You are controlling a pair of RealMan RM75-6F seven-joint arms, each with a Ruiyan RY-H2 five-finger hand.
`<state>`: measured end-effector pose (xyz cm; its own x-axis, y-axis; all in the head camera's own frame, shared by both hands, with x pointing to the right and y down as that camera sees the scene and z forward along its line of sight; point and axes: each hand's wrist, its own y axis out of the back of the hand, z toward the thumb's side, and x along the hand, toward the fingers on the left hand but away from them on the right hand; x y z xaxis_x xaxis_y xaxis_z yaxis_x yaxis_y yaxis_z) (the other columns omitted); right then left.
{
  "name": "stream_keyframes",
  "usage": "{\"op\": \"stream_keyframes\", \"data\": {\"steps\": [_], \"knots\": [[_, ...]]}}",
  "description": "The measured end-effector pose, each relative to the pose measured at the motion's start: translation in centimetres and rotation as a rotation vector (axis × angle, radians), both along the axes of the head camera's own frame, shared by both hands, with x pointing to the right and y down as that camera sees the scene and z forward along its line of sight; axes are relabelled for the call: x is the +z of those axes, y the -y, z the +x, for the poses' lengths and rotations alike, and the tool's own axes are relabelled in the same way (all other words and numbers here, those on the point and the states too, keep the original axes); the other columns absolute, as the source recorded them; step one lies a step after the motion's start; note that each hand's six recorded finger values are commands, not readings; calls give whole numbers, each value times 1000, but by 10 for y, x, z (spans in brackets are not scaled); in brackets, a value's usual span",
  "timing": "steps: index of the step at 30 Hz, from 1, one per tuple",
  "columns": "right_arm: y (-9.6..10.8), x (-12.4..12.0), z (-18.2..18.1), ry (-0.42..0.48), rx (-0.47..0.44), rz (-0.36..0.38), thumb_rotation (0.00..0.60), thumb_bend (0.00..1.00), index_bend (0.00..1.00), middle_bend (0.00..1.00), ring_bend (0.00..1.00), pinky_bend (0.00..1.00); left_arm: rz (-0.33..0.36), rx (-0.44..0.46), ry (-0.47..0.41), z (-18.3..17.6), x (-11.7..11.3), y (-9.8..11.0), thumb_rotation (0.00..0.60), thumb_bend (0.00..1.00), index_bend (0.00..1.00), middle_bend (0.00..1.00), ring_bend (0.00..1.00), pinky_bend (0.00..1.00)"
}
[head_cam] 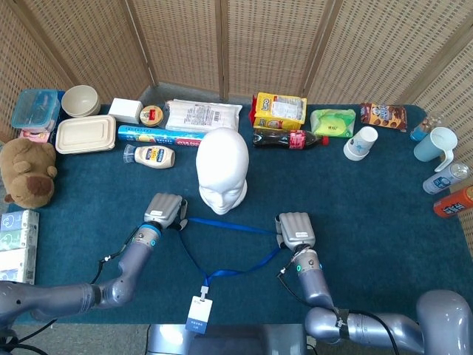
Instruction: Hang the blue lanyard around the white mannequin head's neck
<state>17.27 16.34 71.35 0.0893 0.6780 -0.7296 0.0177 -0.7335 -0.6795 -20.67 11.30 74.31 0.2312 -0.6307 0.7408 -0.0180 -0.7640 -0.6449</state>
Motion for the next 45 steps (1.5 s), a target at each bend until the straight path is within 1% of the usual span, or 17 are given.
{"op": "stream_keyframes", "data": {"steps": [6,10,16,20,24,28,31,34,36,39,45], "knots": [[2,-11,-1,35,11,17,600,486,605,1000,1000,1000,10,-24,-19,-6,-6,1,554,458,643,1000,1000,1000],[3,-36,-5,108,11,53,600,486,606,1000,1000,1000,50,-45,-64,-14,-21,0,557,458,644,1000,1000,1000],[4,-76,-8,219,3,109,600,486,609,1000,1000,1000,143,-83,-155,-34,-55,1,554,458,647,1000,1000,1000],[4,-104,-10,297,-4,144,600,486,611,1000,1000,1000,215,-109,-212,-49,-85,5,555,459,647,1000,1000,1000],[8,-133,-11,378,-11,179,600,486,613,1000,1000,1000,263,-125,-261,-56,-110,9,555,458,647,1000,1000,1000],[12,-159,-13,448,-18,203,600,486,615,1000,1000,1000,291,-142,-304,-57,-130,14,554,458,647,1000,1000,1000],[15,-174,-16,491,-19,213,600,486,616,1000,1000,1000,313,-148,-331,-54,-144,19,555,458,647,1000,1000,1000],[18,-184,-19,532,-13,211,600,486,617,1000,1000,1000,331,-150,-349,-52,-154,22,558,458,647,1000,1000,1000],[21,-189,-19,542,-16,217,600,486,617,1000,1000,1000,341,-150,-361,-49,-161,25,560,458,647,1000,1000,1000],[28,-201,-22,570,-18,236,600,486,619,1000,1000,1000,368,-152,-383,-45,-173,32,559,457,647,1000,1000,1000],[50,-222,-27,631,0,262,600,486,619,1000,1000,1000,416,-157,-426,-34,-201,47,556,458,647,1000,1000,1000]]}}
